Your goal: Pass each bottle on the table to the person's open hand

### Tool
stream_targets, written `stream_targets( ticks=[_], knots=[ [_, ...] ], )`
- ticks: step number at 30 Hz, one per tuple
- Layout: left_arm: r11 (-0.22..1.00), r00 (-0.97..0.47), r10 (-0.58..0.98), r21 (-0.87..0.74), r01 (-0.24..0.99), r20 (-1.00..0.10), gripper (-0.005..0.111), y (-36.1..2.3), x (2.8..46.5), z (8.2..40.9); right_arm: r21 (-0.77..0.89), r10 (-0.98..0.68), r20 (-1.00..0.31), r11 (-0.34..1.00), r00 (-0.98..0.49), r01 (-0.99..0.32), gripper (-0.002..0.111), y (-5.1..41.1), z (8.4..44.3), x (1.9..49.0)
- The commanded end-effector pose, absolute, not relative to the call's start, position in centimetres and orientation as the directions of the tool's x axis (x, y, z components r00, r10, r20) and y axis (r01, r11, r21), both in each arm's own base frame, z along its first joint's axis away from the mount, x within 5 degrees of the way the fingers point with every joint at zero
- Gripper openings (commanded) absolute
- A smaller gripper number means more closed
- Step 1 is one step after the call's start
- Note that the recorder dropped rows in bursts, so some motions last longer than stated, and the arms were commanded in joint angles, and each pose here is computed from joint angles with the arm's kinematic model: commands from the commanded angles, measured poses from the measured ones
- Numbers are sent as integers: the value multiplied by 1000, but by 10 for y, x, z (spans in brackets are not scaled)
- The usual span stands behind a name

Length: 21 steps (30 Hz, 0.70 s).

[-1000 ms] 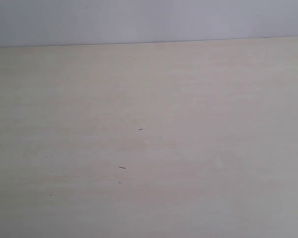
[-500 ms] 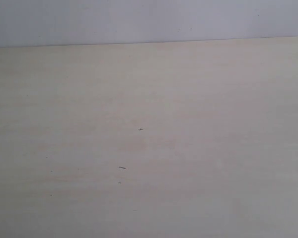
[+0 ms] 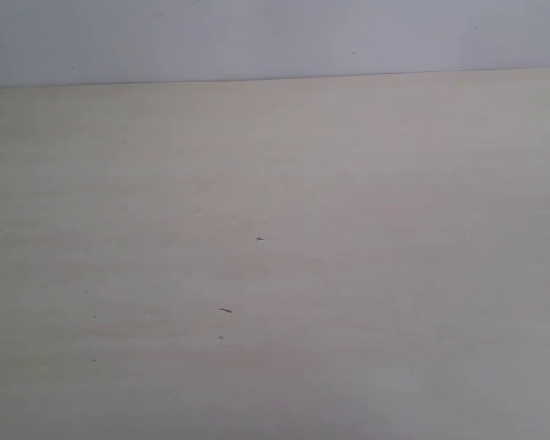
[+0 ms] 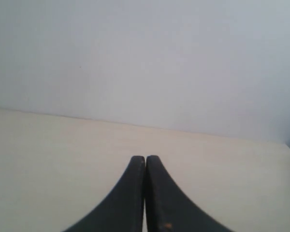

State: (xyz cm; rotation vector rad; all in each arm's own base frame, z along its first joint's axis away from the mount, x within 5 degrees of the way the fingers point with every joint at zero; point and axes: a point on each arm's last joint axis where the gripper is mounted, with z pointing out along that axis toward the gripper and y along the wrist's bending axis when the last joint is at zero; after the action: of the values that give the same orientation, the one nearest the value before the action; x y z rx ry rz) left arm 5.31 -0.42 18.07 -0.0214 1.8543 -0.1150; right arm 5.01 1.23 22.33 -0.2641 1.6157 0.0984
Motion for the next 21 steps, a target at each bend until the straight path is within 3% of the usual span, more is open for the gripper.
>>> stream_targets(
  ticks=[1,21],
  knots=[
    [995,-270,-70,-86,46,-960,0,-4,53,181,-134,-151,-986,970,-68,-204,1,11,208,53],
    [995,-270,-70,-86,46,-960,0,-4,53,181,-102,-129,-978,981,-161,-162,1,8,189,54]
  ],
)
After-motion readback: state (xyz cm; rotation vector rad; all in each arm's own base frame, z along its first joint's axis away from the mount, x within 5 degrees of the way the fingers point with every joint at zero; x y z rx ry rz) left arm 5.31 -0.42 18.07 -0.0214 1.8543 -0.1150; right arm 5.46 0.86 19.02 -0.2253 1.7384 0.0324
